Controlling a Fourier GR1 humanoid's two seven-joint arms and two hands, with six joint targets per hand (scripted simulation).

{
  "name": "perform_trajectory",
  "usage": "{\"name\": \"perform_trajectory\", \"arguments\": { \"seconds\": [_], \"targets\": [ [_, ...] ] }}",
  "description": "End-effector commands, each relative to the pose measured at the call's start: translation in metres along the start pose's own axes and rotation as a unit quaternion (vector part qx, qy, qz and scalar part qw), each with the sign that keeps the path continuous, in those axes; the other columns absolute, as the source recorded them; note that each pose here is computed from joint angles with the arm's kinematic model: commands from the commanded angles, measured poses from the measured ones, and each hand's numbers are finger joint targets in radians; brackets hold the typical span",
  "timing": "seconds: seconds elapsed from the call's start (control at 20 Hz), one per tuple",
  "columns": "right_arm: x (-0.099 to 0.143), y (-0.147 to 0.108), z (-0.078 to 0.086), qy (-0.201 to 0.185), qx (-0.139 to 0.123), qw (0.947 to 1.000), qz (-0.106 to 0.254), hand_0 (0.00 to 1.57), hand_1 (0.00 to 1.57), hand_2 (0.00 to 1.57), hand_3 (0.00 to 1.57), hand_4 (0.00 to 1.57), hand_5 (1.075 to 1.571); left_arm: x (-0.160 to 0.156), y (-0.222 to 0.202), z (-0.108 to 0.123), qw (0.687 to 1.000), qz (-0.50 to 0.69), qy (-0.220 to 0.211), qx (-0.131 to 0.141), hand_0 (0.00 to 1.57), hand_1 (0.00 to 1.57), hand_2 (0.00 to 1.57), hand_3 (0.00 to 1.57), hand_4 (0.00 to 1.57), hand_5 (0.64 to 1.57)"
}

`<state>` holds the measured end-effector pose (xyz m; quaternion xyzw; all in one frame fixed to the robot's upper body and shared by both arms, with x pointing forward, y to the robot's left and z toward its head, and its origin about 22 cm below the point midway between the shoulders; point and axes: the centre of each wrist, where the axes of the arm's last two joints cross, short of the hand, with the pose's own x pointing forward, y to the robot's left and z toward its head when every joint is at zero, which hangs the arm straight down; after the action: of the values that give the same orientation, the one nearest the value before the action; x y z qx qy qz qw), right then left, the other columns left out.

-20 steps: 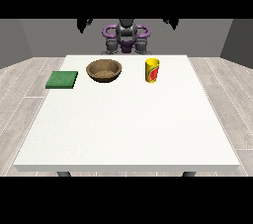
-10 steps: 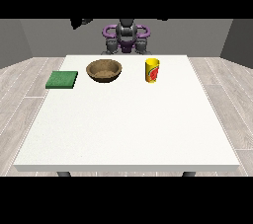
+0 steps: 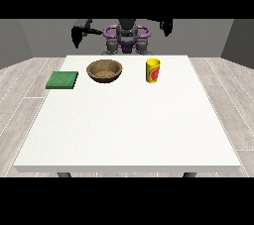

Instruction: Pick the cup and pour the ball into the bowl, then pick the bowl and place it on the pad

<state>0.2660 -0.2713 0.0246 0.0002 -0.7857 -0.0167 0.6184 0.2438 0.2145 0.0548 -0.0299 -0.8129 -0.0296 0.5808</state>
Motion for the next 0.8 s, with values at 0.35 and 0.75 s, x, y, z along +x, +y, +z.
{"name": "perform_trajectory", "arguments": {
  "seconds": [0.35, 0.75],
  "targets": [
    [-0.004, -0.028, -0.034, -0.034, 0.014, 0.9991, 0.019, 0.00, 0.00, 0.00, 0.00, 0.00, 1.560, -0.045, 0.033, -0.036, 0.998, -0.057, -0.012, 0.015, 0.00, 0.00, 0.00, 0.00, 0.00, 1.257],
    [-0.015, -0.054, -0.035, -0.031, 0.013, 0.9994, 0.005, 0.00, 0.00, 0.00, 0.00, 0.00, 1.563, -0.086, 0.042, -0.037, 0.996, -0.069, -0.028, 0.039, 0.00, 0.00, 0.00, 0.00, 0.00, 1.246]
  ]
}}
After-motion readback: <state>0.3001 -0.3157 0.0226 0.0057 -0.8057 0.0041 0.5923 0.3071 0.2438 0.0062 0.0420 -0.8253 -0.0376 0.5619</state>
